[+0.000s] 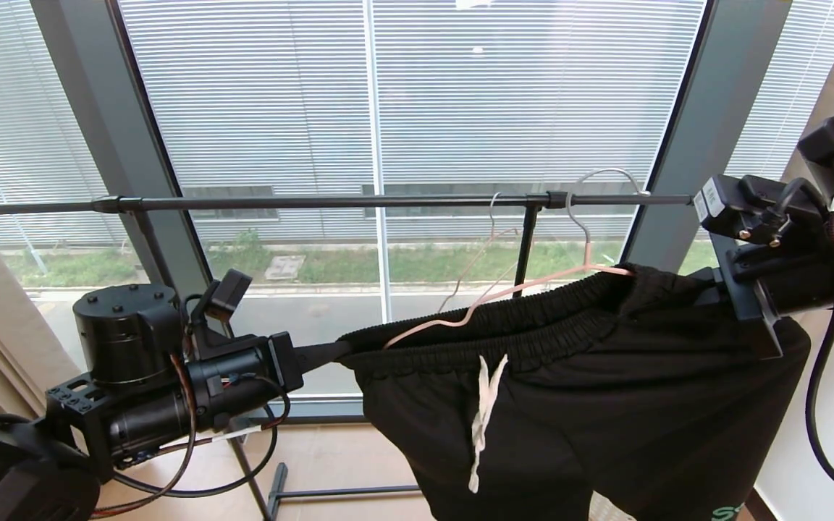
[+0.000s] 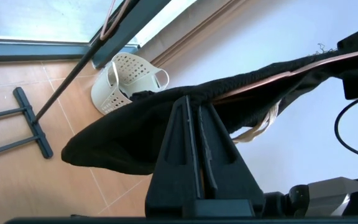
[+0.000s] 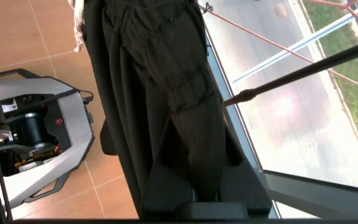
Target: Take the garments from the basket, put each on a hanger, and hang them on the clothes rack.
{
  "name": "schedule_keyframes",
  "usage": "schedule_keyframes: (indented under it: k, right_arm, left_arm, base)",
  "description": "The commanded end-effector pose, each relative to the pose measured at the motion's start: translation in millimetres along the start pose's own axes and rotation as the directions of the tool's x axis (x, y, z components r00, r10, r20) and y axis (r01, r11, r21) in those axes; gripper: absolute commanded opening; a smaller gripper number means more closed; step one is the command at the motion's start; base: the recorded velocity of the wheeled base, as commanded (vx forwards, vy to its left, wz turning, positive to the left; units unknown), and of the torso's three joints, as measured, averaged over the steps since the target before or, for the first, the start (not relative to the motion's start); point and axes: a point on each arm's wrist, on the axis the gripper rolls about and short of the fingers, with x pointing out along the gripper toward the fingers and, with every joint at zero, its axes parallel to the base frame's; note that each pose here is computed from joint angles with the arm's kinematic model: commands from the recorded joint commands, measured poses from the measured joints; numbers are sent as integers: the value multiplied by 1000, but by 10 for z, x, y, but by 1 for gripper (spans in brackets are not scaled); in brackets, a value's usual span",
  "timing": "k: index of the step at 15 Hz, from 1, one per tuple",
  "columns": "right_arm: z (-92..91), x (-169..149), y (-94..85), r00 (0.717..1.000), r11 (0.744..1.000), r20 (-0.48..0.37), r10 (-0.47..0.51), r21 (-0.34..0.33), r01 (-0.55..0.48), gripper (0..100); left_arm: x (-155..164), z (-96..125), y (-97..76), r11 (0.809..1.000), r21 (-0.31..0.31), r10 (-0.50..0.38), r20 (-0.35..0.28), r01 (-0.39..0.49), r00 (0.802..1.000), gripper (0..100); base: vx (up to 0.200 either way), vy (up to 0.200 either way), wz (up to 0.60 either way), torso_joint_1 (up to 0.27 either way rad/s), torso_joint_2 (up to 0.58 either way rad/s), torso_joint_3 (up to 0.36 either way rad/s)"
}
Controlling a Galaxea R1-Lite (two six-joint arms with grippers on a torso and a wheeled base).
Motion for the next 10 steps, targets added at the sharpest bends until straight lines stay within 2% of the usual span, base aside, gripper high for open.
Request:
schedule_keyframes:
  k: [1, 2, 5, 8, 10]
  right_arm:
    - [-2, 48, 7, 1000, 1000, -8, 14, 8, -14, 0]
    - [-8, 77, -14, 1000, 999, -9, 18, 37, -18, 0]
    - [-36, 149, -61, 1000, 991, -12, 23, 134, -21, 0]
    - [-73, 167, -31, 999, 969, -8, 38, 245, -34, 0]
    - [-159, 186, 23, 998, 966, 30, 52, 254, -58, 0]
  left_arm:
    - [-34, 159, -166, 999, 36, -26, 25, 25, 999, 0]
    - [-70, 255, -304, 998, 54, -21, 7, 20, 1000, 0]
    - [-123, 309, -584, 995, 87, -34, -54, 38, 998, 0]
    - [-52, 284, -935, 993, 109, 56, -117, -43, 992, 0]
    - [-4, 274, -1118, 990, 130, 79, -158, -58, 984, 0]
  base:
    - [0, 0, 0, 0, 0, 0]
    - [0, 0, 0, 0, 0, 0]
    - [0, 0, 0, 0, 0, 0]
    - [0, 0, 0, 0, 0, 0]
    - [0, 0, 0, 0, 0, 0]
